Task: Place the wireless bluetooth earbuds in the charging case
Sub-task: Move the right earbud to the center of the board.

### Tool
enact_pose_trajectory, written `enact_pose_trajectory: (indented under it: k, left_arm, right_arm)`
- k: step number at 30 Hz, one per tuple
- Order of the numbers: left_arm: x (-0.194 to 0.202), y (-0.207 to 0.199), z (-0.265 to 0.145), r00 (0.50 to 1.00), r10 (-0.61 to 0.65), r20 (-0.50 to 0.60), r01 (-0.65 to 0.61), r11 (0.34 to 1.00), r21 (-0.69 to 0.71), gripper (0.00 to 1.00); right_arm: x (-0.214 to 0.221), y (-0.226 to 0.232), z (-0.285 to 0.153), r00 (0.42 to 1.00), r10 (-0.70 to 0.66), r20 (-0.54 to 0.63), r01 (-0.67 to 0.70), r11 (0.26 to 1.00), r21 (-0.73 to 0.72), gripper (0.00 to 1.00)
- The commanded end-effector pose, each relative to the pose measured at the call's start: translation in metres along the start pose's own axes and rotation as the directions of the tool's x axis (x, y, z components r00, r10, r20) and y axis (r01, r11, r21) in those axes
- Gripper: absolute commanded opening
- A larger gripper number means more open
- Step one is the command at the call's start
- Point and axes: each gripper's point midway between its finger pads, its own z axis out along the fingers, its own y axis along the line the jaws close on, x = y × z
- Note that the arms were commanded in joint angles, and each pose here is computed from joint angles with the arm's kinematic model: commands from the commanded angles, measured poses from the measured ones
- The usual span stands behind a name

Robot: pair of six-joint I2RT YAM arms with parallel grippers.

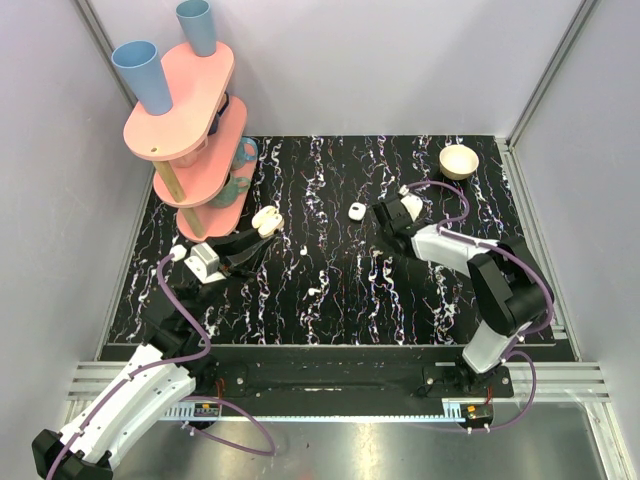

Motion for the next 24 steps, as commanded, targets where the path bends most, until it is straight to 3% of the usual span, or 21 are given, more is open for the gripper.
enact_pose_trajectory:
  k: [1,10,24]
  left_arm:
    - [-0.028,0.003,0.005,0.997,0.024,0.073,-0.023,1.0,-0.016,0.0]
    - [-0.027,0.004,0.004,0.997,0.025,0.072,-0.024,0.999,-0.022,0.0]
    - [-0.026,0.002,0.006,0.997,0.017,0.069,-0.016,1.0,-0.009,0.0]
  right_arm:
    - [-0.021,0.01,0.005,0.999,-0.009,0.046,0.009,1.0,-0.003,0.09]
    - [-0.034,0.001,-0.02,0.994,-0.005,0.108,0.006,1.0,-0.013,0.1]
    - [-0.006,-0.013,-0.011,1.0,0.007,0.027,-0.007,1.0,0.009,0.11]
